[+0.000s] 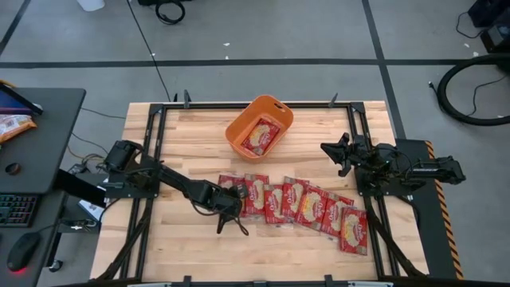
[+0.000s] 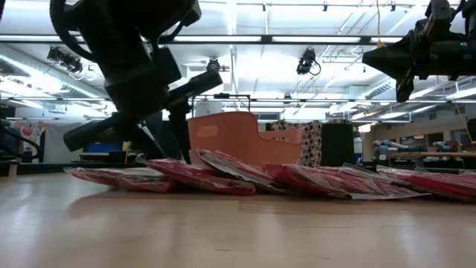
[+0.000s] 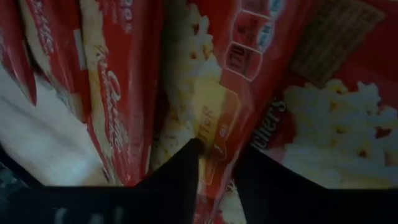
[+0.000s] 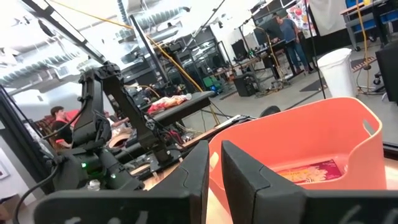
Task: Sort popcorn bags into baskets
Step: Put the red popcorn bag into the orange bin
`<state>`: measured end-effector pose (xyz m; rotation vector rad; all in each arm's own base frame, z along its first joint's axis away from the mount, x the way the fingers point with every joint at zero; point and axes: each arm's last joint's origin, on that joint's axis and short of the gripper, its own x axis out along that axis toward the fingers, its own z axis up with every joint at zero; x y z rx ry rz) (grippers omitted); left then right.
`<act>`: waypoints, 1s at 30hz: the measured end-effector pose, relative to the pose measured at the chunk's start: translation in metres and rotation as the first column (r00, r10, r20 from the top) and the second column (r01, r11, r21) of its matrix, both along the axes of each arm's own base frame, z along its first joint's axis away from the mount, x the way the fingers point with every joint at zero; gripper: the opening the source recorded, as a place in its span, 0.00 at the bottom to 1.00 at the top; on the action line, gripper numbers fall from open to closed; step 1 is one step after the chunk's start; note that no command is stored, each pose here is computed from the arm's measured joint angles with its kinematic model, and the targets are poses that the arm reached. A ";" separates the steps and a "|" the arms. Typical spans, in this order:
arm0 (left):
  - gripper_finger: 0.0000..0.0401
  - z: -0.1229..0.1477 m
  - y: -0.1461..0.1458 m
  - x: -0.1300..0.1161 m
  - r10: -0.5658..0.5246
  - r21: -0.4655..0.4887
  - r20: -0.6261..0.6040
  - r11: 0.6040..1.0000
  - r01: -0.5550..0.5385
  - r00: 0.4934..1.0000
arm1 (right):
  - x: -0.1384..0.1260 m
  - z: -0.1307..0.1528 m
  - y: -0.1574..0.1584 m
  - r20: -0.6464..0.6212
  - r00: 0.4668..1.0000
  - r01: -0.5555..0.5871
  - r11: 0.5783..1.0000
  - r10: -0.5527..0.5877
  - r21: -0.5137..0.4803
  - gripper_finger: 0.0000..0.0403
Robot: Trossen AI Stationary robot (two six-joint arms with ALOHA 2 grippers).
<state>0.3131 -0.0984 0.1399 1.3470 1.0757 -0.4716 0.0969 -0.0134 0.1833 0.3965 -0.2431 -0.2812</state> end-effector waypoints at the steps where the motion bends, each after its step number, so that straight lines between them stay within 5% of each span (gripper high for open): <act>1: 0.17 0.000 0.000 0.000 0.010 -0.006 0.004 1.000 -0.010 1.000 | 0.000 0.000 0.000 0.000 1.000 0.000 1.000 0.000 0.000 0.12; 4: 0.04 0.000 -0.001 0.000 0.037 -0.026 0.015 0.999 -0.037 0.999 | 0.000 0.000 0.000 0.000 1.000 0.000 1.000 0.000 0.000 0.12; 11: 0.01 0.035 -0.008 -0.004 0.137 -0.172 0.026 0.976 -0.130 0.990 | 0.000 0.000 0.000 0.000 1.000 0.000 1.000 0.000 0.000 0.12; 15: 0.01 0.080 -0.006 -0.002 0.282 -0.384 -0.058 0.879 -0.282 0.958 | 0.000 0.000 0.000 0.000 1.000 0.000 1.000 0.000 0.000 0.12; 18: 0.01 0.111 0.000 0.001 0.422 -0.536 -0.157 0.723 -0.436 0.893 | 0.000 0.000 0.000 0.000 1.000 0.000 1.000 0.000 0.000 0.12; 22: 0.01 0.149 0.012 0.011 0.649 -0.682 -0.258 0.403 -0.611 0.716 | 0.000 0.000 0.000 0.001 1.000 0.000 1.000 0.000 0.000 0.12; 26: 0.01 0.175 0.032 0.024 0.810 -0.772 -0.286 0.122 -0.623 0.512 | 0.000 0.001 0.000 0.007 1.000 0.000 1.000 0.000 0.000 0.12; 30: 0.02 0.181 0.057 0.034 0.922 -0.837 -0.260 -0.066 -0.544 0.287 | 0.000 0.001 0.000 0.011 1.000 0.000 1.000 0.000 -0.001 0.12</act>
